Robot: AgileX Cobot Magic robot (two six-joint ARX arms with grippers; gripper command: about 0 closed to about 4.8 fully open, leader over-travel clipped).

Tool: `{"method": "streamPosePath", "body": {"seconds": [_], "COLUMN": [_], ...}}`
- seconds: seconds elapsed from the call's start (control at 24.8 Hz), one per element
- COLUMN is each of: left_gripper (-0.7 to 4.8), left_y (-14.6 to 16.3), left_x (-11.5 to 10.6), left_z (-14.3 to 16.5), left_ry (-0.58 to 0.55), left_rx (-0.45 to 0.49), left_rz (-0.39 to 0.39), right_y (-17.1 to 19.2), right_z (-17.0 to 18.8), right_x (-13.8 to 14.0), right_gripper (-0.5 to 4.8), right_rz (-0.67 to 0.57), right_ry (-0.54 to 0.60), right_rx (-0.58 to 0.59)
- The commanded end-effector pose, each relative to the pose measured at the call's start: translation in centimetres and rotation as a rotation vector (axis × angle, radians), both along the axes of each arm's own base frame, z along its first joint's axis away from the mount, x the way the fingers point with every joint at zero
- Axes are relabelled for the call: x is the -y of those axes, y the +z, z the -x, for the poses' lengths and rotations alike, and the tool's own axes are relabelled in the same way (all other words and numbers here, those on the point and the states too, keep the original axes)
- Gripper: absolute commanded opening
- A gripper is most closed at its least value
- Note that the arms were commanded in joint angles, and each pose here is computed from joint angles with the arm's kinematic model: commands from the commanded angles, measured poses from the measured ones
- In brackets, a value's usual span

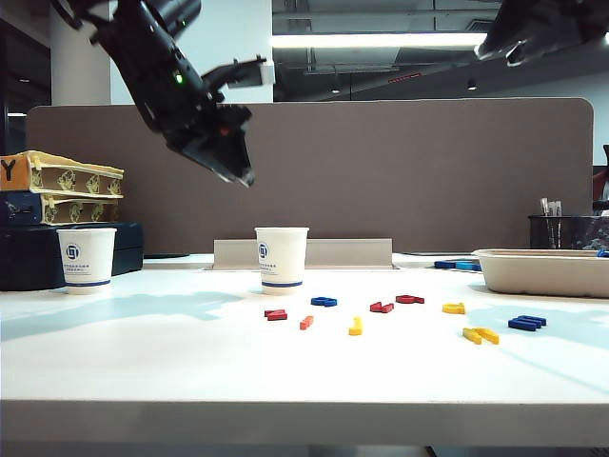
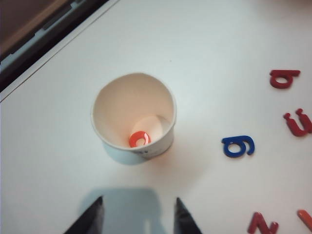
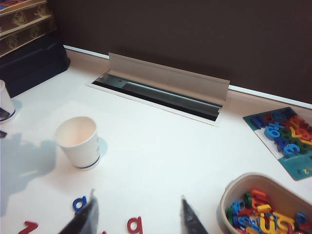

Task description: Pick up the letter "c" and put it in the paper cup.

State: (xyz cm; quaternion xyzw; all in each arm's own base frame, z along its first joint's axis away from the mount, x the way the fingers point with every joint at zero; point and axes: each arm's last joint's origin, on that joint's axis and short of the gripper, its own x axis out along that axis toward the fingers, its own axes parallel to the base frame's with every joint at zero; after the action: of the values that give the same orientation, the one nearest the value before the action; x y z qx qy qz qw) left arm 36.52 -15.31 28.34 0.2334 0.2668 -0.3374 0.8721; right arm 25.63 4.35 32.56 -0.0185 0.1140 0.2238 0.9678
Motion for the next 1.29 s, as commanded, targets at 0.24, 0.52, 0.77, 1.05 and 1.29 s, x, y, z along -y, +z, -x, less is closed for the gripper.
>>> {"method": "streamPosePath", "body": {"seconds": [0.24, 0.52, 0.77, 1.05, 1.29], "left_gripper": [1.79, 1.79, 1.79, 1.79, 1.79], "left_y": [3.3, 4.9, 6.1, 5.4, 5.4], "left_x": [-1.2, -2.5, -3.7, -4.9, -5.9], "left_z": [2.8, 6.1, 9.0, 12.2, 14.6], "left_ry": [0.001, 0.004, 0.015, 0.024, 0.025], "left_rx": [0.018, 0.063, 0.081, 0.074, 0.102], "left_rz": [0.004, 0.025, 0.053, 0.068, 0.082], "right_y": [1.5, 2.6, 3.0, 3.3, 3.5], "right_z": [3.0, 5.3, 7.4, 9.5, 10.9], "right_x": [0.4, 0.8, 1.1, 1.4, 1.6], "right_gripper": [2.11, 2.07, 1.97, 1.66, 1.66], "right_rz": [0.028, 0.03, 0.032, 0.035, 0.04], "right_ry": [0.0, -0.022, -0.021, -0.021, -0.042], "right_rx": [-0.015, 0.007, -0.013, -0.027, -0.023]}}
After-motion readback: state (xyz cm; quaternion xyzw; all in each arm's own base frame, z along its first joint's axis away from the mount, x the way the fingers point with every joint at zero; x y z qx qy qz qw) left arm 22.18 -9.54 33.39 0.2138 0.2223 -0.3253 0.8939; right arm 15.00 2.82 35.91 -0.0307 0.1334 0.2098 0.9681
